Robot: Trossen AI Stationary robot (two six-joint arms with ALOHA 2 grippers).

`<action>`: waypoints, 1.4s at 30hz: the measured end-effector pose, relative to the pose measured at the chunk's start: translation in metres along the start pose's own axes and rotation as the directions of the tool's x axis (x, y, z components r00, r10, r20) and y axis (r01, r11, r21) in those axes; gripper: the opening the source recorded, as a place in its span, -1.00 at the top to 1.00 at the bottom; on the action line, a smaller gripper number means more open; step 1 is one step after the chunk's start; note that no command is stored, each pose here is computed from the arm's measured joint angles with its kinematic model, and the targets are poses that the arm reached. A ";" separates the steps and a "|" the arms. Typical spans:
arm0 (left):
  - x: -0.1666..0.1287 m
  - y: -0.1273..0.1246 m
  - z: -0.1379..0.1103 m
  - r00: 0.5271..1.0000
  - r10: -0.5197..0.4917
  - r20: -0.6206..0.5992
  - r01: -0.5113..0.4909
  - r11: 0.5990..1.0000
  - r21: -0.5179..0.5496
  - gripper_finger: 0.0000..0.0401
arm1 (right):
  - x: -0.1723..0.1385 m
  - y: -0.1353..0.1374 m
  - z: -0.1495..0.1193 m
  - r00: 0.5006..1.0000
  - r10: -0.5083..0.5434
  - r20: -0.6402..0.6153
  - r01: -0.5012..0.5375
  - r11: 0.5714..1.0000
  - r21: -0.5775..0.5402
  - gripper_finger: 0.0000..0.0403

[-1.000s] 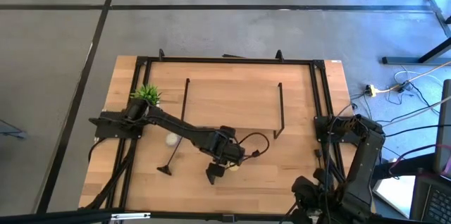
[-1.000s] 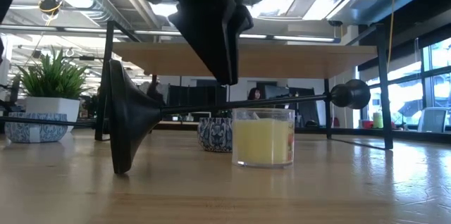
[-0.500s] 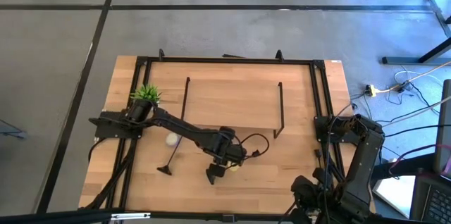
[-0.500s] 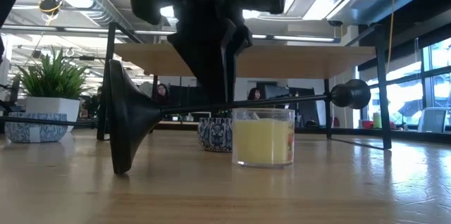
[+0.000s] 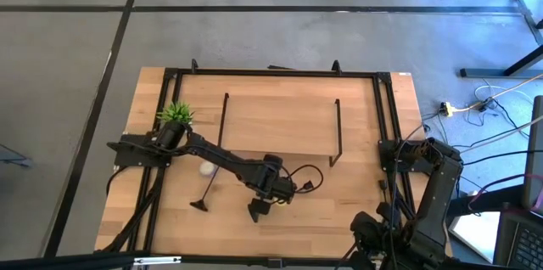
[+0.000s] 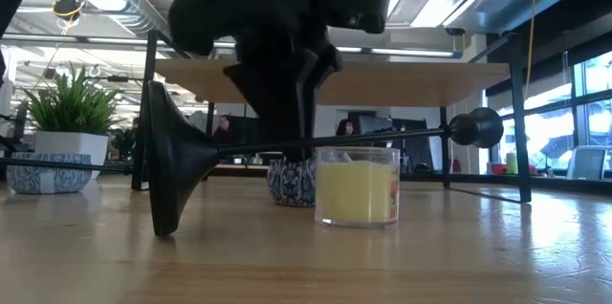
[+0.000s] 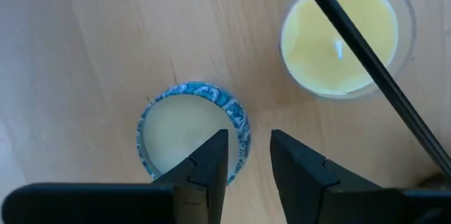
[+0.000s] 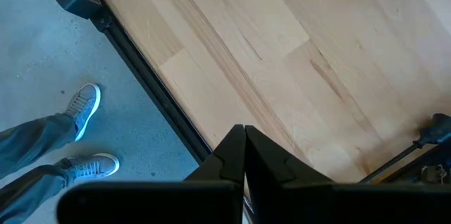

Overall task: Pick & Place candle stick holders
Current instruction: Put the right blue scented candle on the shelf

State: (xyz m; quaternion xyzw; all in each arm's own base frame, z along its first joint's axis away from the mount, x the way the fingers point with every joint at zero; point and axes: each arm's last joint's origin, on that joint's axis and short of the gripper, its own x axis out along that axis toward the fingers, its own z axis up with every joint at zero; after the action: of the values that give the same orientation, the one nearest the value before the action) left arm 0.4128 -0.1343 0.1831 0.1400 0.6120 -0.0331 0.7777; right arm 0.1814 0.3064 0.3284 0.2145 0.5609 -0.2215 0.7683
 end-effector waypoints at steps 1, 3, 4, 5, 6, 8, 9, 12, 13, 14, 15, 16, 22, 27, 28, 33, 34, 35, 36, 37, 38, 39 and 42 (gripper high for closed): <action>0.000 0.000 0.000 1.000 -0.001 0.000 0.001 1.000 0.002 0.49 | 0.000 0.000 0.000 1.000 0.000 0.001 0.000 1.000 0.000 0.95; 0.000 0.000 0.000 1.000 -0.004 -0.001 0.004 1.000 0.002 0.49 | 0.000 0.000 0.000 1.000 0.000 0.001 0.000 1.000 0.000 0.95; 0.000 0.000 0.000 1.000 -0.004 0.000 0.004 1.000 0.002 0.49 | 0.000 0.000 0.000 1.000 0.000 0.001 0.000 1.000 0.000 0.95; 0.000 0.000 0.000 1.000 -0.004 0.001 0.004 1.000 0.002 0.50 | 0.000 0.000 0.000 1.000 0.000 0.001 0.000 1.000 0.000 0.95; 0.000 0.000 0.000 1.000 -0.004 0.003 0.004 1.000 0.002 0.50 | 0.000 0.000 0.000 1.000 0.000 0.001 0.000 1.000 0.000 0.95; 0.000 0.000 0.000 1.000 -0.005 0.002 0.005 1.000 0.002 0.52 | 0.000 0.000 0.000 1.000 0.000 0.001 0.000 1.000 0.000 0.95; 0.000 0.000 0.000 1.000 -0.007 0.003 0.007 1.000 0.002 0.53 | 0.000 0.000 0.000 1.000 0.000 0.001 0.000 1.000 0.000 0.95; 0.000 0.000 0.000 1.000 -0.013 0.002 0.013 1.000 0.002 0.56 | 0.000 0.000 0.000 1.000 0.000 0.001 0.000 1.000 0.000 0.95; 0.000 0.000 0.000 1.000 -0.013 0.002 0.013 1.000 0.002 0.56 | 0.000 0.000 0.000 1.000 0.000 0.002 0.000 1.000 0.000 0.95; 0.001 -0.001 0.000 1.000 -0.013 0.001 0.013 1.000 0.002 0.57 | 0.000 0.000 0.000 1.000 0.000 0.002 0.000 1.000 0.000 0.95; 0.002 -0.001 0.000 1.000 -0.012 -0.002 0.012 1.000 0.003 0.58 | 0.000 0.000 0.000 1.000 0.000 0.002 0.000 1.000 0.000 0.95; 0.003 -0.001 0.000 1.000 -0.012 -0.007 0.012 1.000 0.004 0.58 | 0.000 0.000 0.000 1.000 0.000 0.002 0.000 1.000 0.000 0.95; 0.003 0.000 0.000 1.000 -0.007 -0.007 0.007 1.000 0.003 0.59 | 0.000 0.000 0.000 1.000 0.001 0.004 -0.001 1.000 0.000 0.95; 0.003 0.000 0.000 1.000 -0.001 -0.007 0.001 1.000 0.003 0.59 | 0.000 0.000 0.000 1.000 0.001 0.004 -0.001 1.000 0.000 0.95; 0.004 0.000 0.000 1.000 0.002 -0.007 -0.002 1.000 0.003 0.59 | 0.000 0.000 0.000 1.000 0.001 0.004 -0.001 1.000 0.000 0.95; 0.013 -0.001 0.000 1.000 0.000 -0.029 0.001 1.000 0.006 0.59 | 0.000 0.000 0.000 1.000 0.000 0.000 0.000 1.000 0.000 0.95; 0.015 -0.002 0.000 1.000 -0.002 -0.029 0.002 1.000 0.006 0.59 | 0.000 0.000 0.000 1.000 0.000 0.000 0.000 1.000 0.000 0.95; 0.016 -0.002 0.000 0.999 0.001 -0.034 -0.001 1.000 0.007 0.60 | 0.000 0.000 0.000 1.000 0.000 -0.001 0.000 1.000 0.000 0.95; 0.016 -0.002 0.000 0.999 -0.001 -0.039 0.002 1.000 0.008 0.60 | 0.000 0.000 0.000 1.000 0.000 -0.003 0.000 1.000 0.000 0.95; 0.018 -0.003 0.000 0.999 0.002 -0.037 -0.002 1.000 0.007 0.60 | 0.000 0.000 0.000 1.000 0.000 -0.003 0.000 1.000 0.000 0.95; 0.017 -0.003 0.000 0.999 0.011 -0.034 -0.011 1.000 0.004 0.61 | 0.000 0.000 0.000 1.000 0.000 -0.003 0.000 1.000 0.000 0.95; 0.017 -0.004 0.000 0.999 0.020 -0.033 -0.020 1.000 0.005 0.63 | 0.000 0.000 0.000 1.000 0.000 -0.003 0.000 1.000 0.000 0.95; 0.014 -0.005 0.000 0.999 0.029 -0.044 -0.029 1.000 -0.004 0.74 | 0.000 0.000 0.000 1.000 0.000 -0.003 0.000 1.000 0.000 0.95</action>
State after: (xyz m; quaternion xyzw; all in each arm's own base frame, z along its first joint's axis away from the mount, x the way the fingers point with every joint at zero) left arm 0.4154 -0.1374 0.1684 0.1476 0.6269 -0.0173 0.7648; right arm 0.1812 0.3065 0.3284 0.2149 0.5620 -0.2211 0.7675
